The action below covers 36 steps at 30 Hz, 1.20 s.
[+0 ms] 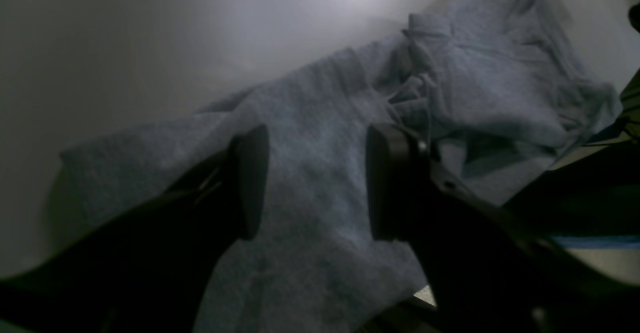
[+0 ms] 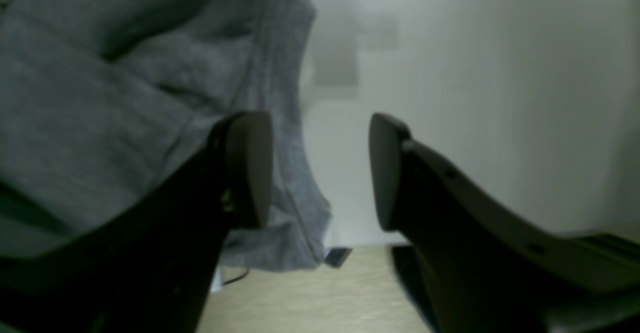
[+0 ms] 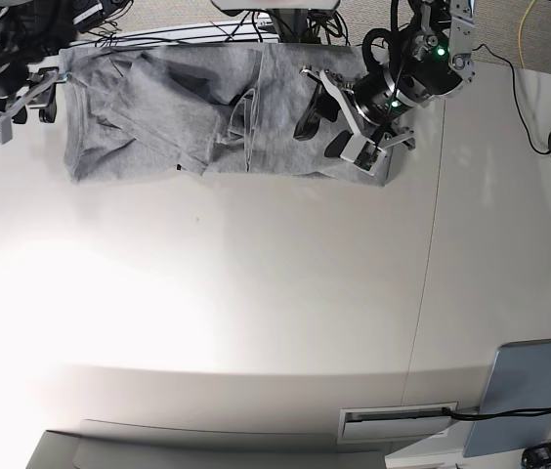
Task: Fold the T-shirt properly
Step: 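Grasp the strip end with the left gripper and fold it toward the right gripper, then grasp the other strip end with the right gripper and lift it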
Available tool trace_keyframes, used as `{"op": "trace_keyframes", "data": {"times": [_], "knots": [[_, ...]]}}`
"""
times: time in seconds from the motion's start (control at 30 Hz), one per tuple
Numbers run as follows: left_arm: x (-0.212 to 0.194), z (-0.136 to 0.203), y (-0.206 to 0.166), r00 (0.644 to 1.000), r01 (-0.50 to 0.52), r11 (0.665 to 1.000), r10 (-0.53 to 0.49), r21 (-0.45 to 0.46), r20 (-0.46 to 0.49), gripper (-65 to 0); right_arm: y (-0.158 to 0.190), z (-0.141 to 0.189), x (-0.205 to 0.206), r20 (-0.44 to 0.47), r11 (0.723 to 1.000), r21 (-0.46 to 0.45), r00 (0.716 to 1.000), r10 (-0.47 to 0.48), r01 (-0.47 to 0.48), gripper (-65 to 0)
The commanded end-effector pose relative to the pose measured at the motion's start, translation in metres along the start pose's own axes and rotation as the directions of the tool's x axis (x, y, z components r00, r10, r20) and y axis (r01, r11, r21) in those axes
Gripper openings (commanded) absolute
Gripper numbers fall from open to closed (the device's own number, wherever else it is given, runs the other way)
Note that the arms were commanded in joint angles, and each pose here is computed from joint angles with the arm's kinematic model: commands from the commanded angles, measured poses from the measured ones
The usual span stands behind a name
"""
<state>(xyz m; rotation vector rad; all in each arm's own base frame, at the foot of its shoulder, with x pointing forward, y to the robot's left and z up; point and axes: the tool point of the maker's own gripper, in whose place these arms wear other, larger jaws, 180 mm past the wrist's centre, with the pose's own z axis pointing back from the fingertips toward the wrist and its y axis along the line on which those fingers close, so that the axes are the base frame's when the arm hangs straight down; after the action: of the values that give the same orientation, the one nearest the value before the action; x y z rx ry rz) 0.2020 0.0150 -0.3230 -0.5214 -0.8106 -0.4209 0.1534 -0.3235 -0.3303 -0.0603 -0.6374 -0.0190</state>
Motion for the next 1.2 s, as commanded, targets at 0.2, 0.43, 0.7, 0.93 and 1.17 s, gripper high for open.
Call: {"op": "trace_keyframes", "data": {"times": [0.2, 0.43, 0.7, 0.93, 1.17], "knots": [[0.008, 0.003, -0.003, 0.999, 0.005, 1.000, -0.005, -0.012, 0.032, -34.5, -0.012, -0.025, -0.004, -0.015, 0.989, 0.126, 0.997, -0.072, 0.073, -29.3], [0.009, 0.002, -0.003, 0.999, 0.005, 1.000, -0.005, -0.012, 0.033, -34.5, 0.003, -0.042, -0.024, -0.069, 0.973, 0.200, 0.993, -0.099, 0.111, -28.9], [0.004, 0.003, -0.004, 1.000, -0.002, 1.000, 0.003, -0.013, 0.023, -34.5, 0.041, -0.061, -0.026, -0.131, 0.950, 0.272, 0.984, -0.120, 0.152, -28.9], [0.004, 0.003, -0.005, 1.000, -0.002, 1.000, 0.003, -0.013, 0.022, -34.5, 0.065, -0.065, -0.031, -0.150, 0.927, 0.322, 0.977, -0.152, 0.194, -28.9], [0.003, 0.003, -0.004, 1.000, -0.003, 1.000, 0.003, -0.013, 0.021, -34.5, 0.078, -0.066, -0.037, -0.164, 0.908, 0.349, 0.969, -0.185, 0.233, -29.3]]}}
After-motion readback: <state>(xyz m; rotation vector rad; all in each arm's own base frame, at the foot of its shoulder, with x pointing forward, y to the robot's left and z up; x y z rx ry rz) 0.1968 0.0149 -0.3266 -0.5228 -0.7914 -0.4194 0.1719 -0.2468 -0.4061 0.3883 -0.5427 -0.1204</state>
